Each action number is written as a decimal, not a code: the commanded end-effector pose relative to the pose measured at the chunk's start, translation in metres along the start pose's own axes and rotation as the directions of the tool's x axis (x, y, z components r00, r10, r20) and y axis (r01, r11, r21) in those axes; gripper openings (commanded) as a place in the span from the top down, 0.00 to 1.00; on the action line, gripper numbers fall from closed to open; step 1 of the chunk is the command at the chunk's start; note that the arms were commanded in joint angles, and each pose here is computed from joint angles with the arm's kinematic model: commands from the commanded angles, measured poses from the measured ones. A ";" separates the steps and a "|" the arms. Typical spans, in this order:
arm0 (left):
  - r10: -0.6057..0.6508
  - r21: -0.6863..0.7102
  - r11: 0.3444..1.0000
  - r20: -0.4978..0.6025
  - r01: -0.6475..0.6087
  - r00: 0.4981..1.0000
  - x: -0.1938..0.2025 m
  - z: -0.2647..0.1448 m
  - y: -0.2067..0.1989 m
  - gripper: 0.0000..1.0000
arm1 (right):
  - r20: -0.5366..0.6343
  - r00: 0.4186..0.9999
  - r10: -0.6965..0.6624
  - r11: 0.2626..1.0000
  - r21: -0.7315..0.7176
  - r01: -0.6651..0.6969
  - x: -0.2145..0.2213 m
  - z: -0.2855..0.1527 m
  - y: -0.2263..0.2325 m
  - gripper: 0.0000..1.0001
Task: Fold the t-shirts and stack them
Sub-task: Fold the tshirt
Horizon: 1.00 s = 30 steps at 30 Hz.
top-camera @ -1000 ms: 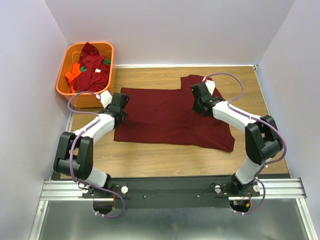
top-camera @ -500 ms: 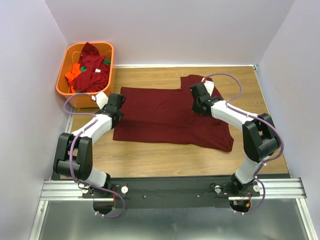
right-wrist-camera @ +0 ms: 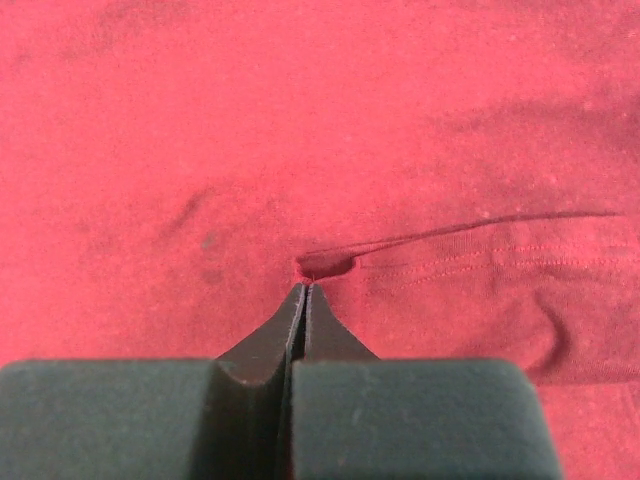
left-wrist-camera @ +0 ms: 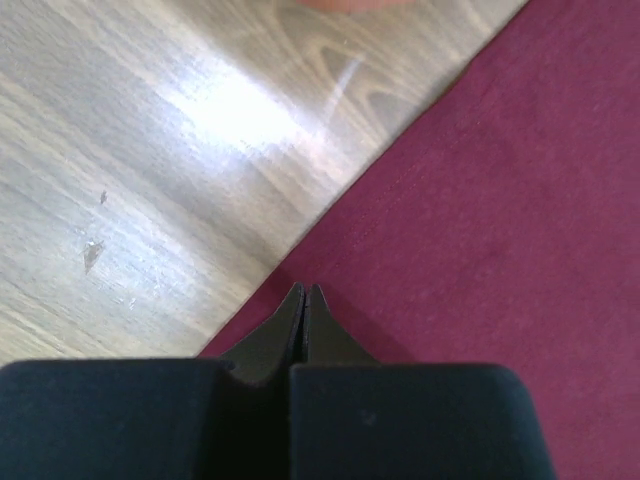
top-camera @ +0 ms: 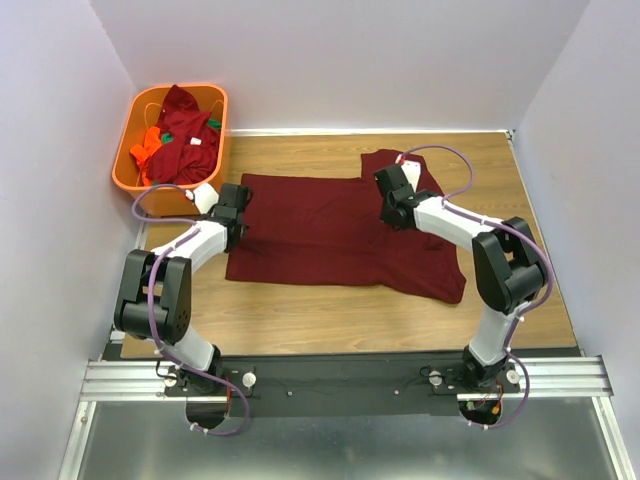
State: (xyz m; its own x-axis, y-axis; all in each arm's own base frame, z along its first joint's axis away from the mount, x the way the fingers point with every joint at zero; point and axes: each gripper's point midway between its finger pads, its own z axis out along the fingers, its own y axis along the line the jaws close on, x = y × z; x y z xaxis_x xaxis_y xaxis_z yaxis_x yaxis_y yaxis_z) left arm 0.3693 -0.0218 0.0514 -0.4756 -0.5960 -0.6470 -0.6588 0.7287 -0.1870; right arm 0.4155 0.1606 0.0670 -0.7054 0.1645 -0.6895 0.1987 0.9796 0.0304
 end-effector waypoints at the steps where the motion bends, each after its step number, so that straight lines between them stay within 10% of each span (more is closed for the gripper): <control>1: -0.044 0.009 0.999 0.043 0.043 0.998 -0.019 0.002 -0.008 0.99 | 0.039 0.999 -0.017 1.000 -0.018 0.017 -0.013 0.004 0.012 0.94; 6: -0.054 0.075 0.996 0.048 0.051 0.997 -0.027 -0.005 -0.020 0.59 | 0.045 0.999 -0.024 0.999 -0.041 0.026 -0.018 0.001 0.016 0.66; 9: -0.055 0.121 0.991 0.061 0.048 0.997 -0.030 -0.015 -0.022 0.40 | 0.070 0.997 -0.014 0.999 -0.038 0.017 -0.026 -0.009 0.010 0.33; 30: 0.087 0.447 0.893 -0.065 -0.048 0.994 0.042 -0.061 -0.054 0.39 | -0.077 0.966 0.245 0.957 0.177 -0.229 0.029 -0.013 -0.147 0.50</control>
State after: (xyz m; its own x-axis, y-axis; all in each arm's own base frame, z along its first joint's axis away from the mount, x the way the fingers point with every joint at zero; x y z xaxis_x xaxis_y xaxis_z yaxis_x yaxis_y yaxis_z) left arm 0.3435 -0.0875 0.0685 -0.5529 -0.5744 -0.6036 -0.3929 0.8186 -0.4189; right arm 0.3635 0.0273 0.0642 -0.6691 0.3833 -0.6367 0.4480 0.8916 0.0660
